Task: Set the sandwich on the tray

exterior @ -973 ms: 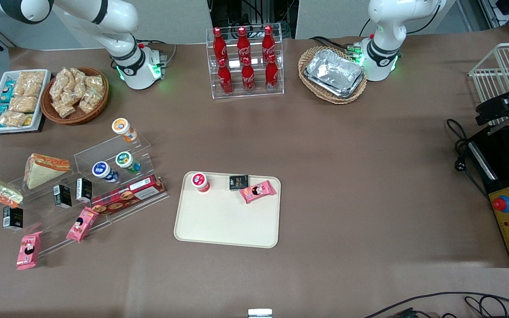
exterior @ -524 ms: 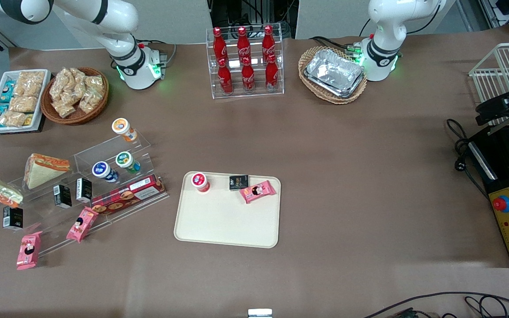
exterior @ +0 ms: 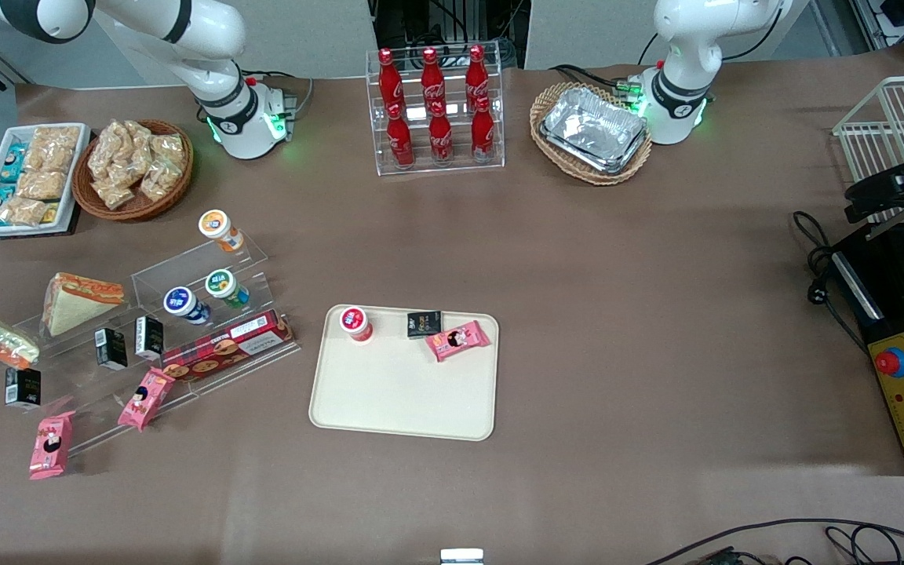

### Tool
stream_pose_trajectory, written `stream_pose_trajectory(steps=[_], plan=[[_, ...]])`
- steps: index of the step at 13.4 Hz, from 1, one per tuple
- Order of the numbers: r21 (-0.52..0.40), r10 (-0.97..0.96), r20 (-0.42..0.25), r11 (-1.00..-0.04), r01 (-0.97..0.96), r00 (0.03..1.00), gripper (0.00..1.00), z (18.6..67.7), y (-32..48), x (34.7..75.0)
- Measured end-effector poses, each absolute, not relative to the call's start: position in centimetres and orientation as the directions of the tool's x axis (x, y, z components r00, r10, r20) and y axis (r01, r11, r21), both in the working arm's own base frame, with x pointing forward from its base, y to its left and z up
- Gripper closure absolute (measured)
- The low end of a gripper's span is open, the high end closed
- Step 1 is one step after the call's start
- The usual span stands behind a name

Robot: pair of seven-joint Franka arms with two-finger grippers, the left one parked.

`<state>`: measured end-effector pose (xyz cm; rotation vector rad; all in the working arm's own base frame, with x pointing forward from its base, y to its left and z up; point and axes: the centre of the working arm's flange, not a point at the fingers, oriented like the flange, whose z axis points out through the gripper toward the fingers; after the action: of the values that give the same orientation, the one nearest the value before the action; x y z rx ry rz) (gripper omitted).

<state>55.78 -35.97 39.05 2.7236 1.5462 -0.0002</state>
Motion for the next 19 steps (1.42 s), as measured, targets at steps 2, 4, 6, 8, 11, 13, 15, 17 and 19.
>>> stream_pose_trajectory(steps=[2, 4, 6, 8, 11, 13, 15, 17, 19], plan=[[0.041, 0.854, -0.002, -0.519, 0.854, 0.519, 0.71, 40.8, -35.7, 56.6], [0.062, 0.853, 0.015, -0.521, 0.851, 0.521, 0.81, 43.2, -34.6, 57.5], [0.045, 0.856, 0.041, -0.516, 0.855, 0.515, 0.81, 46.1, -31.6, 58.6], [0.018, 0.867, 0.066, -0.497, 0.868, 0.495, 0.81, 48.2, -26.0, 60.7], [-0.018, 0.876, 0.074, -0.477, 0.879, 0.477, 0.81, 49.3, -15.6, 63.9], [-0.029, 0.879, 0.074, -0.47, 0.882, 0.471, 0.81, 49.3, -8.1, 65.3], [-0.041, 0.869, 0.069, -0.488, 0.872, 0.49, 0.81, 49.2, 0.2, 65.8], [-0.041, 0.866, 0.064, -0.494, 0.868, 0.496, 0.8, 48.8, 8.1, 65.7], [-0.019, 0.876, 0.061, -0.478, 0.878, 0.478, 0.8, 47.0, 15.0, 65.6]])
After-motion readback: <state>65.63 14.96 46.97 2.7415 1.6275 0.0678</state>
